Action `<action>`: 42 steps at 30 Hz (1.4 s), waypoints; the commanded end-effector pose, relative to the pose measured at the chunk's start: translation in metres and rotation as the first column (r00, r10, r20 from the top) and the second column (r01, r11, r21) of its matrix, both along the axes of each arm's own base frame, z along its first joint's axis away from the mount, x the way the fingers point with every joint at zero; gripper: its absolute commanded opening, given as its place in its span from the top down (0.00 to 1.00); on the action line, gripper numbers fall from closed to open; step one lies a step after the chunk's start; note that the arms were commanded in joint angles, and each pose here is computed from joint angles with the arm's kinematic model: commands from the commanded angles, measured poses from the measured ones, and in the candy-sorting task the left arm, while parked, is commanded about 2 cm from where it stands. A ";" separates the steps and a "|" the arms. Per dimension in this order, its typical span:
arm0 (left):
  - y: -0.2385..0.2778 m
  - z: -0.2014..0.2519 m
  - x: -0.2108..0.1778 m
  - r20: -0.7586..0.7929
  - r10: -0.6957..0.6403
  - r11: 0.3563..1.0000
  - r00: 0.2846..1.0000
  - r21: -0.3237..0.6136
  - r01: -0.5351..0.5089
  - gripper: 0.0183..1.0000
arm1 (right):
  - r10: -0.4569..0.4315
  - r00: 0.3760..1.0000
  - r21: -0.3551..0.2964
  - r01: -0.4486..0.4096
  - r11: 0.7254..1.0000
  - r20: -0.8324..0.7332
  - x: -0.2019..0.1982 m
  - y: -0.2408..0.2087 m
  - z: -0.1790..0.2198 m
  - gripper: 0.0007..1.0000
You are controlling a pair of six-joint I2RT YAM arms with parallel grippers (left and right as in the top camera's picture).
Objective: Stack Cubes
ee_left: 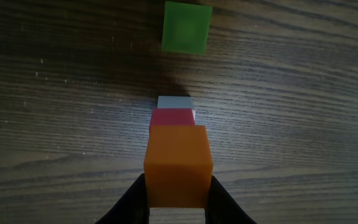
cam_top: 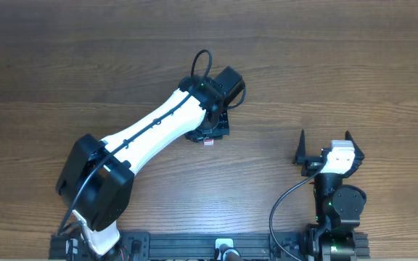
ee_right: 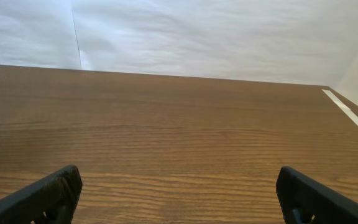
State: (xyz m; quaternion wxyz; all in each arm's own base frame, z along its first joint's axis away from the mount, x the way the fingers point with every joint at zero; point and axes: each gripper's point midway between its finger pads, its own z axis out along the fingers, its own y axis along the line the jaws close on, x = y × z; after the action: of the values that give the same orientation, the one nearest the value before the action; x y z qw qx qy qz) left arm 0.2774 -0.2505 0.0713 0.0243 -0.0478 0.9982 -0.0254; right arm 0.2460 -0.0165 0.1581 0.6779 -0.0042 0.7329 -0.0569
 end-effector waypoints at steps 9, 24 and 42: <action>-0.005 -0.007 0.000 -0.026 -0.018 1.000 1.000 0.001 0.018 0.82 | 0.010 1.000 -0.004 -0.010 1.000 0.000 0.000 0.002 -0.001 0.01; -0.003 -0.008 -0.002 -0.031 -0.018 1.000 0.999 0.006 0.018 0.79 | 0.010 1.000 -0.004 -0.010 1.000 0.000 0.000 0.002 -0.001 0.01; -0.003 -0.008 -0.001 -0.030 -0.018 1.000 0.999 0.006 0.018 0.48 | 0.010 1.000 -0.004 -0.010 1.000 0.001 0.000 0.002 -0.001 0.01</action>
State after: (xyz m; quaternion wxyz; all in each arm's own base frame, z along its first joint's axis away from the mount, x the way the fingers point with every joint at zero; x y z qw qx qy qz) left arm 0.2741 -0.2499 0.0630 0.0099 -0.0443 0.9988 -0.0182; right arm 0.2460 -0.0165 0.1582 0.6780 -0.0042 0.7328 -0.0569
